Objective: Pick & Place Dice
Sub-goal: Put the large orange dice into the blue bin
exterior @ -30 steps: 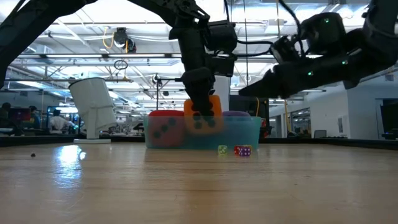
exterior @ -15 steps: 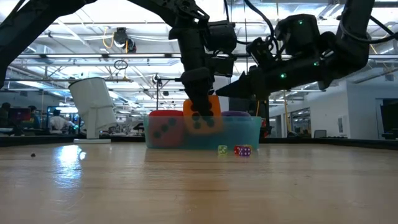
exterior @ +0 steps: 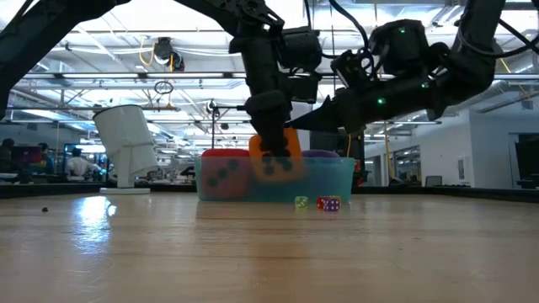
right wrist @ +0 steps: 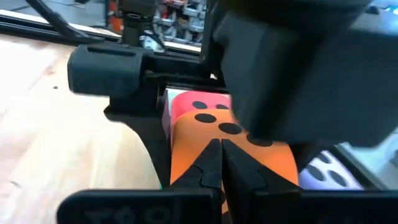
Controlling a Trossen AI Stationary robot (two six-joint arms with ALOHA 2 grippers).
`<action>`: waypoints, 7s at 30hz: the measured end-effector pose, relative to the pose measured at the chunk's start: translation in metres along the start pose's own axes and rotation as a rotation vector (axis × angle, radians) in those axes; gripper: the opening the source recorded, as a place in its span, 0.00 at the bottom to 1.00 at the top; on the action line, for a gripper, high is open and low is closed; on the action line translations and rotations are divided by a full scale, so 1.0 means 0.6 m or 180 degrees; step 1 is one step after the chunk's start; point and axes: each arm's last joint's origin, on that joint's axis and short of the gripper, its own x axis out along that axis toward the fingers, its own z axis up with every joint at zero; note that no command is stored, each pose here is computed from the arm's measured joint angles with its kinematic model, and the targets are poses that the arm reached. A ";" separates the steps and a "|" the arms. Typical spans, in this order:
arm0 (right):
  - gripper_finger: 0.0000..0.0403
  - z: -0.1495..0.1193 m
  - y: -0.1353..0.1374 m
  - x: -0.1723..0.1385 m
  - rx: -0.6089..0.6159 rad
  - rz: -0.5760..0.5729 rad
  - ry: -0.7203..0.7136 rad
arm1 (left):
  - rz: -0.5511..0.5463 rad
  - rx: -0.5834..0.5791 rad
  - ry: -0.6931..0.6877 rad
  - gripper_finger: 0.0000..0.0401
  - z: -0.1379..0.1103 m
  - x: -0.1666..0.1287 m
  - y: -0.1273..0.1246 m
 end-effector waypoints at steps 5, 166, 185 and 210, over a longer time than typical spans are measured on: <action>0.00 0.001 -0.005 0.009 0.0123 0.0224 0.0108 | -0.0028 0.0040 0.0034 1.00 0.000 0.001 -0.008; 0.00 -0.015 -0.005 0.018 -0.0012 0.0706 0.0651 | -0.0486 0.0527 -0.0081 0.99 0.001 -0.004 -0.023; 0.00 -0.019 -0.001 0.017 0.0063 0.0855 0.0706 | -0.0829 0.0478 -0.0060 0.99 -0.006 -0.006 -0.028; 0.00 -0.022 0.010 0.014 0.0020 0.0893 0.0787 | -0.1000 0.0440 -0.0318 0.99 0.003 -0.015 -0.029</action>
